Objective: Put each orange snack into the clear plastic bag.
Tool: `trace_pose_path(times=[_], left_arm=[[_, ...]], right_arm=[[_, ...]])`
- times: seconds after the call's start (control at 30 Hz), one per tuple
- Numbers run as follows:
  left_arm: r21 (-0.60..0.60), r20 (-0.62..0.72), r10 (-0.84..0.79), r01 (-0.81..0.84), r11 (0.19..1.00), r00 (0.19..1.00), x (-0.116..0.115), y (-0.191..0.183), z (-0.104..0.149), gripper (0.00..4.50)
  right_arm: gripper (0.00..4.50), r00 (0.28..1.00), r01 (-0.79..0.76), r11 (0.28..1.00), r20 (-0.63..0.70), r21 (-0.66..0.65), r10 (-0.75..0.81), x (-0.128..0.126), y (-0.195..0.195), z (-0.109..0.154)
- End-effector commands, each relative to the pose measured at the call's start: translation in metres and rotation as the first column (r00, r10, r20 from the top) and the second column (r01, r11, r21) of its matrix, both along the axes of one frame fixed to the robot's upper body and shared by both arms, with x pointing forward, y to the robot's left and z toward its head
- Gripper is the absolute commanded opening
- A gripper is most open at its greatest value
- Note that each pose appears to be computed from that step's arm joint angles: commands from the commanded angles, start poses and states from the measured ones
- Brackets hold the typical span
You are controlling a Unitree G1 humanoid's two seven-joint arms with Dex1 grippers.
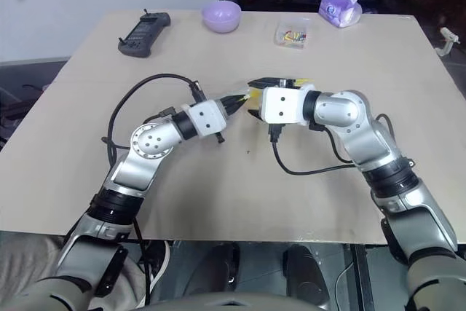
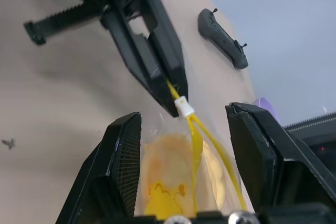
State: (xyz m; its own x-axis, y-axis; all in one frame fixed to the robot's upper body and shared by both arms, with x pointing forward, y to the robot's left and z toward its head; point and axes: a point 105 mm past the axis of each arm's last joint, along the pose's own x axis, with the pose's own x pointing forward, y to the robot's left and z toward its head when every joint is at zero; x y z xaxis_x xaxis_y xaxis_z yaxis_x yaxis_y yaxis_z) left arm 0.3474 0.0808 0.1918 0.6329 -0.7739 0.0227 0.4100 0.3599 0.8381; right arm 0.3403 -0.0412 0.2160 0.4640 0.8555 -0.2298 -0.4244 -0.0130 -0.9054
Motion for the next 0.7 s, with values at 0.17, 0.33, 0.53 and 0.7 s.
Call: trace_pose_path(times=[0.17,0.33,0.53,0.7], left_arm=[[0.053,0.103,-0.034,0.028,0.998,0.994,-0.009,-0.003,0.013,0.0],[0.075,0.114,-0.043,0.034,0.997,0.993,-0.011,-0.004,0.011,0.0],[0.084,0.123,-0.044,0.033,0.996,0.991,-0.011,-0.003,0.011,0.0],[0.095,0.13,-0.044,0.031,0.995,0.991,-0.008,-0.004,0.011,0.0]], right_arm=[[2.79,0.995,-0.067,0.997,0.076,-0.038,0.07,-0.001,0.012,0.008],[2.26,0.993,-0.073,0.996,0.092,-0.048,0.078,0.002,0.014,0.009],[1.0,0.99,-0.08,0.996,0.111,-0.049,0.085,0.004,0.017,0.012],[1.0,0.989,-0.084,0.995,0.117,-0.046,0.089,0.005,0.018,0.013]])
